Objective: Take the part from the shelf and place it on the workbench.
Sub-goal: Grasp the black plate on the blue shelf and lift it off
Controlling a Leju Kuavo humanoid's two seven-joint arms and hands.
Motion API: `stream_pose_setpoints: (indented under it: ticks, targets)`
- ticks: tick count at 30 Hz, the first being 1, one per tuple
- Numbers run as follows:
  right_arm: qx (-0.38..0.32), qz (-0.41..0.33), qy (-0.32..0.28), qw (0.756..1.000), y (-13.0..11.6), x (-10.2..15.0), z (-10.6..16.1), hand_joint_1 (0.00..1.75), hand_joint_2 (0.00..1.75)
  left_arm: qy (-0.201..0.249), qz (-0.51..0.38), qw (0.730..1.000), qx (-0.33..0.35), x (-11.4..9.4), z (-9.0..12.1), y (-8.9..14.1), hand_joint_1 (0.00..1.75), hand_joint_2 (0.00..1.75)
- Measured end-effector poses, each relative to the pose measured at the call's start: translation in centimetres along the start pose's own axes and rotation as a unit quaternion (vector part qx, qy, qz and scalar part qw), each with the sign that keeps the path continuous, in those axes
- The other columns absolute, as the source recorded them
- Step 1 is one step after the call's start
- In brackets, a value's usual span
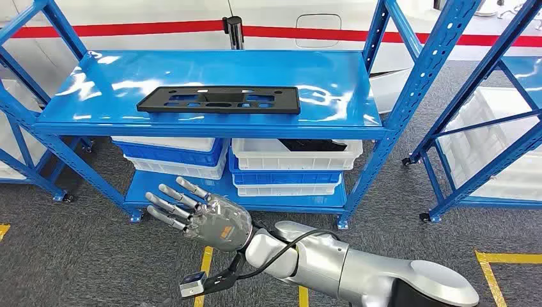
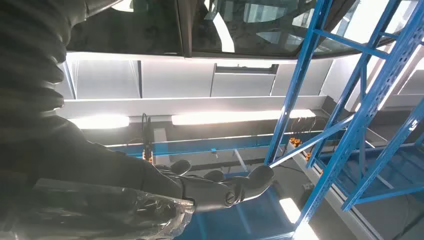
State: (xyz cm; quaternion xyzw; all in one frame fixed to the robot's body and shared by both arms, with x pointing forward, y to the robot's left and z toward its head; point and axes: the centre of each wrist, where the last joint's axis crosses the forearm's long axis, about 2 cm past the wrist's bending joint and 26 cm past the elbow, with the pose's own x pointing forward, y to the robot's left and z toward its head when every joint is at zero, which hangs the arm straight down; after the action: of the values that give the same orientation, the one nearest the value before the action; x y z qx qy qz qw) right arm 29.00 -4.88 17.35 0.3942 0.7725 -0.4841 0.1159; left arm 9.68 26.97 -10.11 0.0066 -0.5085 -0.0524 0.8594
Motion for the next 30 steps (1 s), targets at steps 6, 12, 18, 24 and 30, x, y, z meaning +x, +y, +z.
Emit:
stream_pose_setpoints:
  ticks: [6,12,18,24,30]
  targets:
    - [0.000,0.001,0.002,1.000,0.0,-0.1,0.0,0.00,1.75,-0.001,-0.001,1.000,0.000,0.0,0.0,0.1,0.00,0.00]
    - [0.008,-0.003,0.000,1.000,0.1,0.3,0.6,0.00,1.75,0.002,0.004,1.000,0.006,-0.1,0.1,0.1,0.00,0.00]
    - [0.004,-0.004,0.003,1.000,-0.1,0.3,-0.1,0.00,1.75,0.003,0.006,1.000,0.012,-0.2,0.2,0.1,0.00,0.00]
    - [0.000,-0.011,-0.002,1.000,-0.2,0.8,-0.3,0.00,1.75,0.007,0.008,1.000,0.014,-0.5,0.6,0.1,0.00,0.00]
    - [-0.002,-0.012,-0.002,1.000,-0.2,0.9,-0.6,0.00,1.75,0.006,0.009,1.000,0.015,-0.4,0.5,0.1,0.00,0.00]
